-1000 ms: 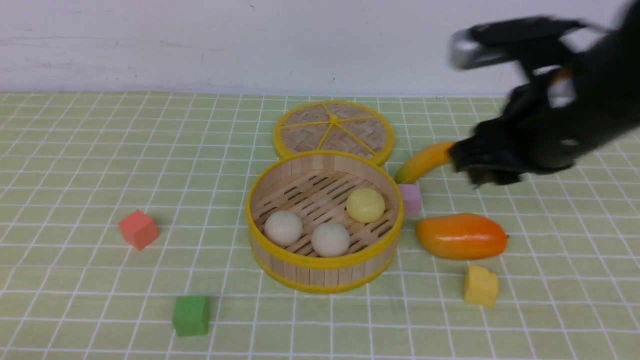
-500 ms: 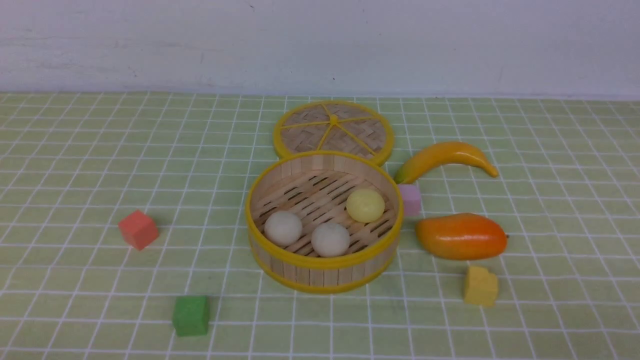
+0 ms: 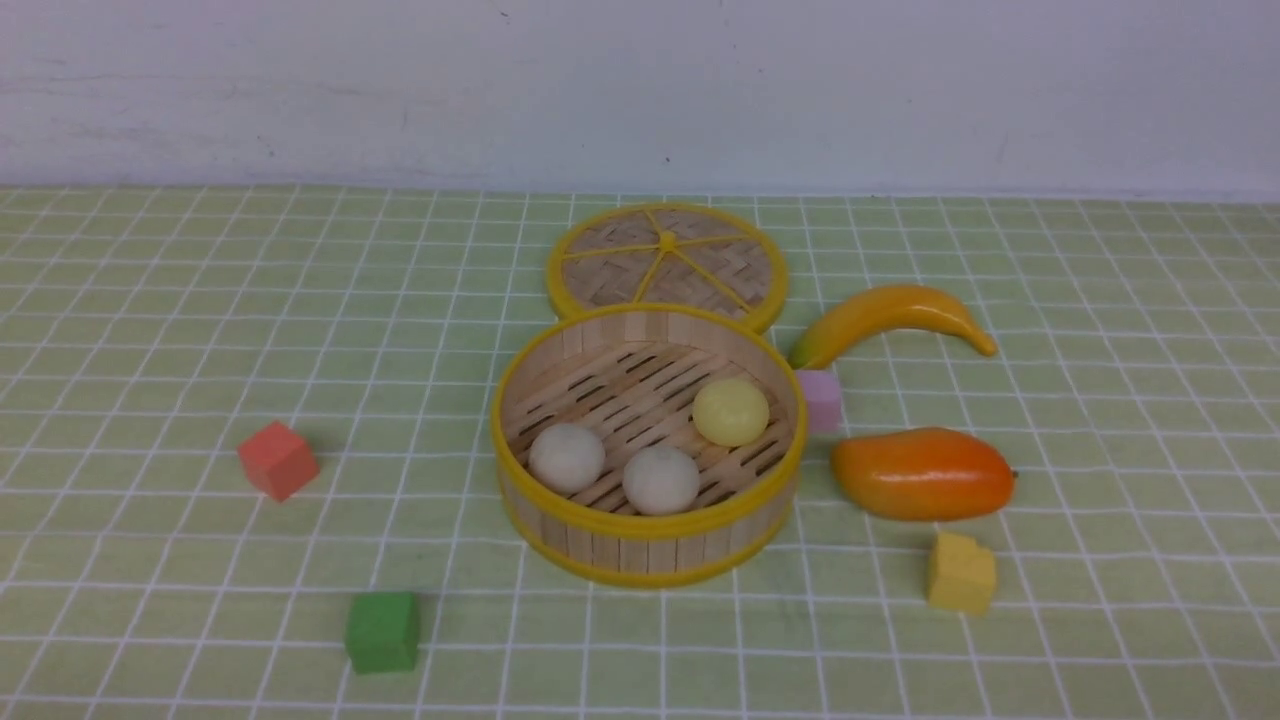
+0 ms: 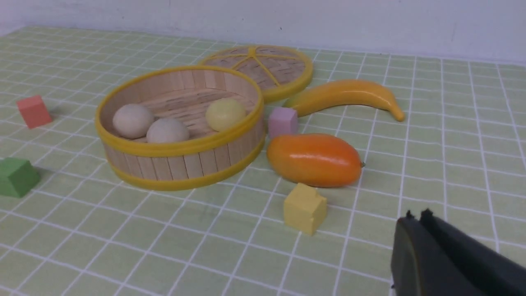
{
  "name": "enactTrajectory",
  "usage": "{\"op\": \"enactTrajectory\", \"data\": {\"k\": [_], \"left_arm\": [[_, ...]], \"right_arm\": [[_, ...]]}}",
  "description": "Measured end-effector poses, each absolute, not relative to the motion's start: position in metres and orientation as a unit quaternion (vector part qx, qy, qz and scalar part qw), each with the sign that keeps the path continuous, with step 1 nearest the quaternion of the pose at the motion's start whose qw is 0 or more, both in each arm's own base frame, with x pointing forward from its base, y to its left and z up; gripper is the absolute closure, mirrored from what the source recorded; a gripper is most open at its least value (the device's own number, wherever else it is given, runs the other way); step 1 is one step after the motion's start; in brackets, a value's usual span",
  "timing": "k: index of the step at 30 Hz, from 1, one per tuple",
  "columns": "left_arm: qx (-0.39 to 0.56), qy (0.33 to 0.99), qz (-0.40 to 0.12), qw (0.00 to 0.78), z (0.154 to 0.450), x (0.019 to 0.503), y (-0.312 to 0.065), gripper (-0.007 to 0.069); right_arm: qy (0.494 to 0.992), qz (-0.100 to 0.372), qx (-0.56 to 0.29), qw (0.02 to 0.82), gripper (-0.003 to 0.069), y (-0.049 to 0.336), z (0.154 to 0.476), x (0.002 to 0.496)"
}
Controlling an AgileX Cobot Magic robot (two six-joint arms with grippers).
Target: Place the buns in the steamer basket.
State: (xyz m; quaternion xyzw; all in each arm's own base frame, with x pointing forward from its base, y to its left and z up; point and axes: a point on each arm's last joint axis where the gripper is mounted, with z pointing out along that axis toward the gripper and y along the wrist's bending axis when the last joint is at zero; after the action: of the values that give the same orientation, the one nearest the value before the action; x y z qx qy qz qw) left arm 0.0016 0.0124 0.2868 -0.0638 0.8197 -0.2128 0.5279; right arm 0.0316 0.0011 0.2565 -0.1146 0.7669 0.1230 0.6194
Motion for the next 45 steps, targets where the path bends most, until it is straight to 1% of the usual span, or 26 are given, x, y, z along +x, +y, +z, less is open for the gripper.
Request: {"op": "enactTrajectory", "data": {"k": [16, 20, 21, 22, 23, 26, 30, 33, 35, 36, 42, 43, 44, 45], "left_arm": [[-0.063, 0.818, -0.214, 0.53, 0.287, 0.002, 0.012, 0.0452], [-0.052, 0.791, -0.212, 0.571, 0.287, 0.011, 0.01, 0.0449], [-0.04, 0.769, -0.209, 0.603, 0.287, 0.016, 0.008, 0.0449], [-0.034, 0.761, -0.204, 0.615, 0.288, 0.018, 0.008, 0.0449], [-0.013, 0.73, -0.203, 0.653, 0.288, 0.026, 0.004, 0.0449], [0.007, 0.706, -0.212, 0.675, 0.285, 0.034, -0.003, 0.0446], [-0.026, 0.714, -0.218, 0.665, 0.273, 0.041, -0.006, 0.0444], [-0.073, 0.721, -0.205, 0.657, 0.26, 0.044, -0.004, 0.0442], [-0.086, 0.723, -0.195, 0.657, 0.256, 0.044, -0.003, 0.0442], [-0.088, 0.723, -0.196, 0.656, 0.255, 0.044, -0.003, 0.0442], [-0.072, 0.723, -0.15, 0.671, 0.236, 0.046, -0.004, 0.0442], [-0.065, 0.725, -0.145, 0.67, 0.227, 0.048, -0.005, 0.044], [-0.063, 0.726, -0.144, 0.67, 0.226, 0.049, -0.006, 0.044], [-0.058, 0.733, -0.141, 0.663, 0.214, 0.051, -0.007, 0.0439]], "right_arm": [[0.767, 0.123, -0.115, 0.619, 0.0664, 0.001, 0.255, 0.032], [0.767, 0.123, -0.115, 0.619, 0.066, 0.001, 0.255, 0.032], [0.767, 0.123, -0.115, 0.619, 0.0659, 0.001, 0.255, 0.032], [0.767, 0.123, -0.115, 0.619, 0.0658, 0.001, 0.255, 0.032], [0.767, 0.123, -0.115, 0.619, 0.0658, 0.001, 0.255, 0.032], [0.768, 0.123, -0.115, 0.618, 0.0656, 0.001, 0.255, 0.032], [0.768, 0.123, -0.115, 0.618, 0.0654, 0.001, 0.255, 0.032], [0.768, 0.123, -0.115, 0.618, 0.0648, 0.001, 0.255, 0.032], [0.768, 0.123, -0.115, 0.618, 0.0646, 0.001, 0.255, 0.032], [0.768, 0.123, -0.115, 0.618, 0.0645, 0.001, 0.255, 0.032], [0.768, 0.123, -0.115, 0.618, 0.0638, 0.001, 0.255, 0.032], [0.768, 0.123, -0.115, 0.618, 0.0637, 0.001, 0.255, 0.032], [0.768, 0.123, -0.115, 0.618, 0.0636, 0.001, 0.255, 0.032], [0.768, 0.123, -0.115, 0.618, 0.0635, 0.001, 0.255, 0.032]]}}
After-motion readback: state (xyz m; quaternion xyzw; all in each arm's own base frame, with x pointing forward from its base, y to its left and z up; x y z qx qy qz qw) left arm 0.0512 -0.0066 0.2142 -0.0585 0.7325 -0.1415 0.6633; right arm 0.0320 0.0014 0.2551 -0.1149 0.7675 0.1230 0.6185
